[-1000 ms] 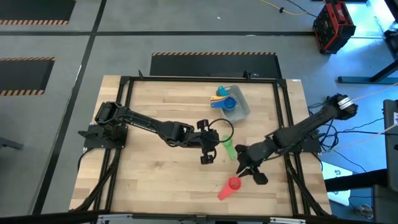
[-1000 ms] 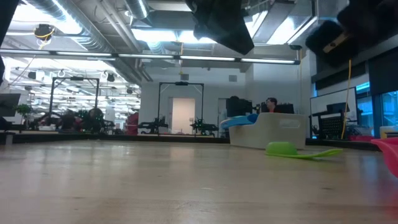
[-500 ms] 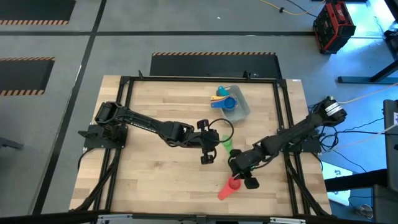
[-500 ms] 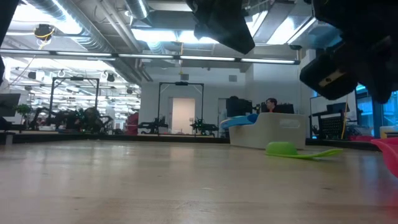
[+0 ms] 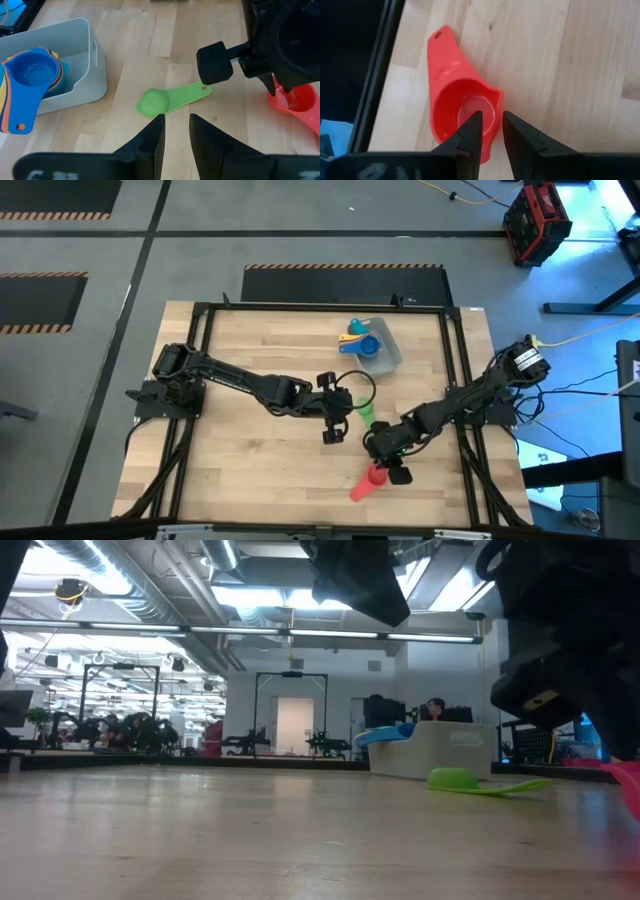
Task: Nest measuring cups in basket
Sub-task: Stack the red measuring cup on top of the blue measuring cup into the gray bin
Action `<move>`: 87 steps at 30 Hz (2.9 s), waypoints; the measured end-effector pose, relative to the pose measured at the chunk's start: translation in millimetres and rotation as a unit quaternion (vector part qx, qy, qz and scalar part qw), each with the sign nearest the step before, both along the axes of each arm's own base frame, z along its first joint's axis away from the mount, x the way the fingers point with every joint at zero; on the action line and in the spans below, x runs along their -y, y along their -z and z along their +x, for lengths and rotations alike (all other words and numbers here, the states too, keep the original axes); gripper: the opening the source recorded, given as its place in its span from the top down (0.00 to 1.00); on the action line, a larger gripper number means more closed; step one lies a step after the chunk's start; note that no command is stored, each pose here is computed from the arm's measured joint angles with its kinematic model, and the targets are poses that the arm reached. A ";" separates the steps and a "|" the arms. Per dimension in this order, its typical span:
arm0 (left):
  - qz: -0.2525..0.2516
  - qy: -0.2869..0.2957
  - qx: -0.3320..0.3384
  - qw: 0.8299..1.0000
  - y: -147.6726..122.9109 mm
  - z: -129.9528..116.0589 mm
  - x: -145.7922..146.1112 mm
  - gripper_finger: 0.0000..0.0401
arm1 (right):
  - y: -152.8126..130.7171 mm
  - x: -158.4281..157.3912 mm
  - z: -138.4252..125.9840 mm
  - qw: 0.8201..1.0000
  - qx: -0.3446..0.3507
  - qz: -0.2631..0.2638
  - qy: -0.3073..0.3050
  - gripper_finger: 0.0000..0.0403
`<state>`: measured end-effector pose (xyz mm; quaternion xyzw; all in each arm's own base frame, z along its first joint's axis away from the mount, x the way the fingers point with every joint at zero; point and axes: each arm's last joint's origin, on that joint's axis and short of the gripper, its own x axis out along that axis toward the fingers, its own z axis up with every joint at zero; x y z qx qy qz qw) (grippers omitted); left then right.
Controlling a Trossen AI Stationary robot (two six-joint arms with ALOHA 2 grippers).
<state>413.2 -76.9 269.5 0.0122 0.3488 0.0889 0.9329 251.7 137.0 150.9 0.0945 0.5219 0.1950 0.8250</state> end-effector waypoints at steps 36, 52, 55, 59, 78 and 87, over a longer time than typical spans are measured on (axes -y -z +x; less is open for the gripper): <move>0.001 0.000 -0.001 1.000 0.3 0.1 0.0 0.80 | 0.2 0.4 -0.1 0.999 -0.018 0.011 0.043 0.80; 0.001 0.001 -0.001 1.000 0.3 0.1 0.0 0.80 | 21.9 -8.3 -1.5 0.998 -0.056 -0.008 0.034 0.80; 0.001 0.001 -0.001 1.000 0.3 0.1 0.0 0.80 | 27.0 -8.9 -0.4 0.997 -0.062 -0.010 0.035 0.80; 0.001 0.001 -0.001 1.000 0.3 0.1 0.0 0.80 | 28.1 -9.0 -0.2 0.997 -0.067 -0.008 0.042 0.84; 0.060 0.050 0.016 0.997 -45.2 -34.5 16.5 0.80 | 10.0 -1.5 0.5 0.996 -0.049 0.014 0.079 0.95; 0.087 0.047 0.012 0.995 -45.9 -83.9 15.7 0.80 | -33.5 15.2 -4.3 0.994 0.014 0.053 0.098 0.95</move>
